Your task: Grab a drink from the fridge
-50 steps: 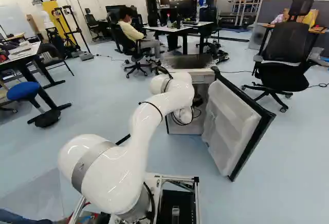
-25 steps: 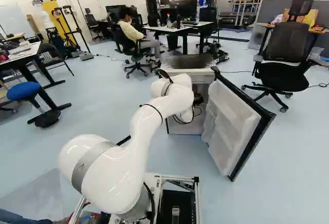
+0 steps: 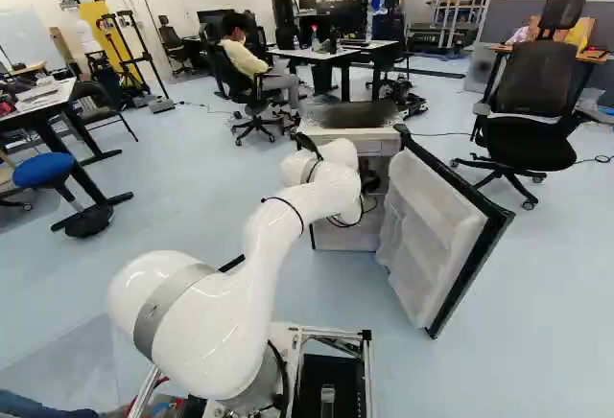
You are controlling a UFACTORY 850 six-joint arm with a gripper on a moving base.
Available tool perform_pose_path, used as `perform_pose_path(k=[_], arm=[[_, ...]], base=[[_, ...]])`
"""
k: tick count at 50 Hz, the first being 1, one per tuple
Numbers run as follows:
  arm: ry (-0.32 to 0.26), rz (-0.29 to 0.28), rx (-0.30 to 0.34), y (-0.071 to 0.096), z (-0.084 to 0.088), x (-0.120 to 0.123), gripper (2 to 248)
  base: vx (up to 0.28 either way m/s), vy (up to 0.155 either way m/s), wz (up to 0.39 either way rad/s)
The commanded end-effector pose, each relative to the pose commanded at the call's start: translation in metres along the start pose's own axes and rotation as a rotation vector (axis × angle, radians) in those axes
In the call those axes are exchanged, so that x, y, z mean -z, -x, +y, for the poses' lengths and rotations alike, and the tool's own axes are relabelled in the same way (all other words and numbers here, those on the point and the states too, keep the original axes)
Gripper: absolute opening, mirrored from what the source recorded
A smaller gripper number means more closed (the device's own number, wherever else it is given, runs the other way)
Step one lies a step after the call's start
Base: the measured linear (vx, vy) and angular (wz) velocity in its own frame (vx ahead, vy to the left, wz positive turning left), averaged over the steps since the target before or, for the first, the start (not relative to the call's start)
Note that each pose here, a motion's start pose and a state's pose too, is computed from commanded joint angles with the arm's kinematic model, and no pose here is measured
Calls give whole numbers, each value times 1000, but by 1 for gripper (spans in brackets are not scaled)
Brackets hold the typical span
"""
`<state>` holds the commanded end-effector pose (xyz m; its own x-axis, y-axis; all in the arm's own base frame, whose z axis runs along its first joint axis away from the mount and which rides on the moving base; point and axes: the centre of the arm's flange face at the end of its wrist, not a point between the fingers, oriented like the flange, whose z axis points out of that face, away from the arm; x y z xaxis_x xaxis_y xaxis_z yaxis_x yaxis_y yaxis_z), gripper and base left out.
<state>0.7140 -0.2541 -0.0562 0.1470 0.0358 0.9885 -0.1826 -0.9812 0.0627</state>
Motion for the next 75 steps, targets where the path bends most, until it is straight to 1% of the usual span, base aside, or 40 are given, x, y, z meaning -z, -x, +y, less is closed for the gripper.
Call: perform_pose_path(k=[15,24,31,45,54,75], arm=[[3,11,7,8,1,-11,247],[4,5,8,11,1,-13,247],[4,4,8,5,2,-13,247],[4,3,8,-15,4,-14,247],[4,3,8,-15,4,-14,247],[15,14,8,-13,12,-16,247]], base=[[0,0,0],[0,0,0],[0,0,0],[0,0,0],[0,0,0],[0,0,0]])
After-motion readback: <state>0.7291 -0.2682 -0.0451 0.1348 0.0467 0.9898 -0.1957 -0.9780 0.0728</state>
